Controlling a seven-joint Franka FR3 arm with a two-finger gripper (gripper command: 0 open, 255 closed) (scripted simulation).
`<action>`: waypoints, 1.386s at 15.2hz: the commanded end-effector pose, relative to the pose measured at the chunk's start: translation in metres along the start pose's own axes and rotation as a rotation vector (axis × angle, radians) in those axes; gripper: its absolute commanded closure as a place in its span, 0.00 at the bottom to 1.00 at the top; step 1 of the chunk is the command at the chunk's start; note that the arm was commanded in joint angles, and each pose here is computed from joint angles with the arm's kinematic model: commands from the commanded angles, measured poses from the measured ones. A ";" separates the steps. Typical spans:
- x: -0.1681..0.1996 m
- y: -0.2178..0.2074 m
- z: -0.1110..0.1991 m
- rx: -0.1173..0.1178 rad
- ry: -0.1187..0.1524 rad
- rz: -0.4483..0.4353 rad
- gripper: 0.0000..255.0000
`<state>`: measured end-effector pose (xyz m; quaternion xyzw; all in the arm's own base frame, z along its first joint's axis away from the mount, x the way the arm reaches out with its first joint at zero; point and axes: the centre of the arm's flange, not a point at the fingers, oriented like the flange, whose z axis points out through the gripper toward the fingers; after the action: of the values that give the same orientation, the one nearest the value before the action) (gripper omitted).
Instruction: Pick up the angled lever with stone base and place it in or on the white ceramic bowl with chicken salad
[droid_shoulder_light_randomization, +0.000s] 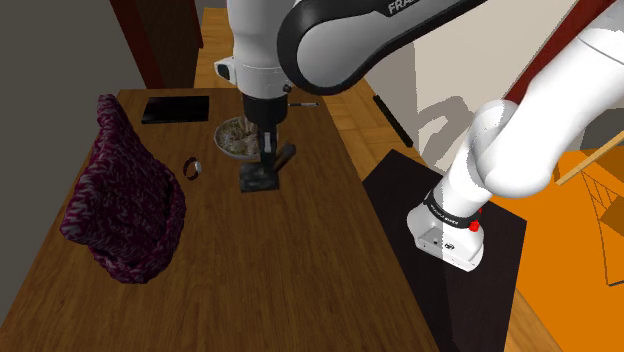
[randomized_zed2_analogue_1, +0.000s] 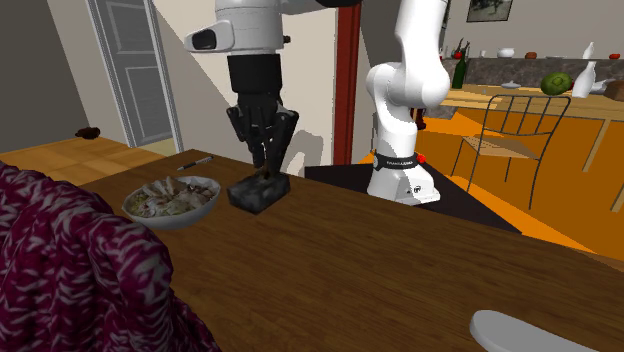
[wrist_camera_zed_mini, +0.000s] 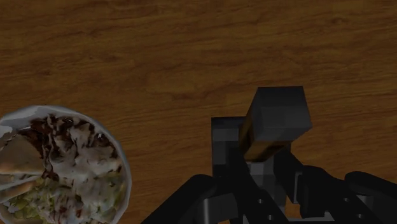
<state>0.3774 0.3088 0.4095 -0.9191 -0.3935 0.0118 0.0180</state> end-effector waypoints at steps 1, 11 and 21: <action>0.001 -0.001 -0.010 0.000 0.000 0.000 1.00; 0.010 0.036 -0.049 0.000 0.000 0.000 1.00; 0.041 0.163 -0.063 0.000 0.000 0.000 1.00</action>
<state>0.5137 0.2337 0.4653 -0.9192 -0.3931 0.0117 0.0182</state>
